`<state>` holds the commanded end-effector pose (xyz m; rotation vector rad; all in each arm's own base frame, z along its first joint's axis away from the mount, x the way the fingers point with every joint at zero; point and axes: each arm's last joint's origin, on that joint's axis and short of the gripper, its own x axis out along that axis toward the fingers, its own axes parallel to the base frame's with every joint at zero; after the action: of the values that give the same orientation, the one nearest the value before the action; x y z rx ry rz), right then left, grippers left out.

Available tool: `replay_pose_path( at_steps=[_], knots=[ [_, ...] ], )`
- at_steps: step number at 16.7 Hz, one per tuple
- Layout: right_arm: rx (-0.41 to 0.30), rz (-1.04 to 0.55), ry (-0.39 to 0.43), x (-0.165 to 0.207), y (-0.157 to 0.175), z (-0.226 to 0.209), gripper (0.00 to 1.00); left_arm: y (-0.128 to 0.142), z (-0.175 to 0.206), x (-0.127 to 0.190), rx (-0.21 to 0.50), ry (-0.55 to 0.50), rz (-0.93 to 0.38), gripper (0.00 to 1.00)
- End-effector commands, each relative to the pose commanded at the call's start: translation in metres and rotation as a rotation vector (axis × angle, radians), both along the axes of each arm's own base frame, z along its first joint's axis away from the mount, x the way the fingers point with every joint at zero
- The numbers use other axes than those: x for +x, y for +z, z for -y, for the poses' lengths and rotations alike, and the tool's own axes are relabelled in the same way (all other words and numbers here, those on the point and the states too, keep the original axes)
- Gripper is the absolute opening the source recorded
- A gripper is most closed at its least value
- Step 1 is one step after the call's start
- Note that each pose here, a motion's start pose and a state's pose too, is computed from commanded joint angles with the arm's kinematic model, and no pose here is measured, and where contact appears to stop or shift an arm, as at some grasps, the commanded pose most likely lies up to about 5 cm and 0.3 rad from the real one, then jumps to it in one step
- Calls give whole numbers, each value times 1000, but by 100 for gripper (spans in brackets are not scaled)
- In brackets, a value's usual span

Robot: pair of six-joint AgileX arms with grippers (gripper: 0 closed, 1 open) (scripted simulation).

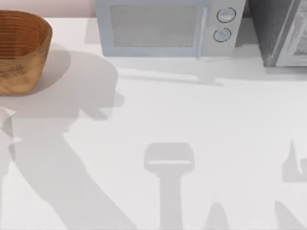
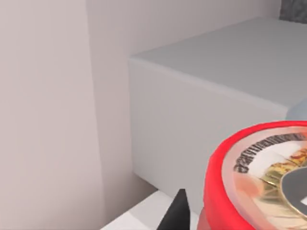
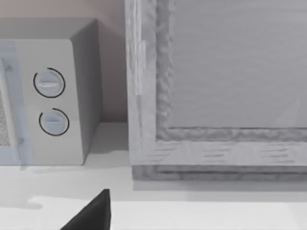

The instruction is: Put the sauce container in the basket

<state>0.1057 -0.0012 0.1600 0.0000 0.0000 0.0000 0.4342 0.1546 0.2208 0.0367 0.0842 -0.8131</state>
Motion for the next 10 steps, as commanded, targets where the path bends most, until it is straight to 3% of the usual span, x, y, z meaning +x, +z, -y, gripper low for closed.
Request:
replay_pose_path(
  at_steps=[10],
  knots=[
    [0,0,0,0,0,0,100,0,0,0,0,0,0,98]
  ],
)
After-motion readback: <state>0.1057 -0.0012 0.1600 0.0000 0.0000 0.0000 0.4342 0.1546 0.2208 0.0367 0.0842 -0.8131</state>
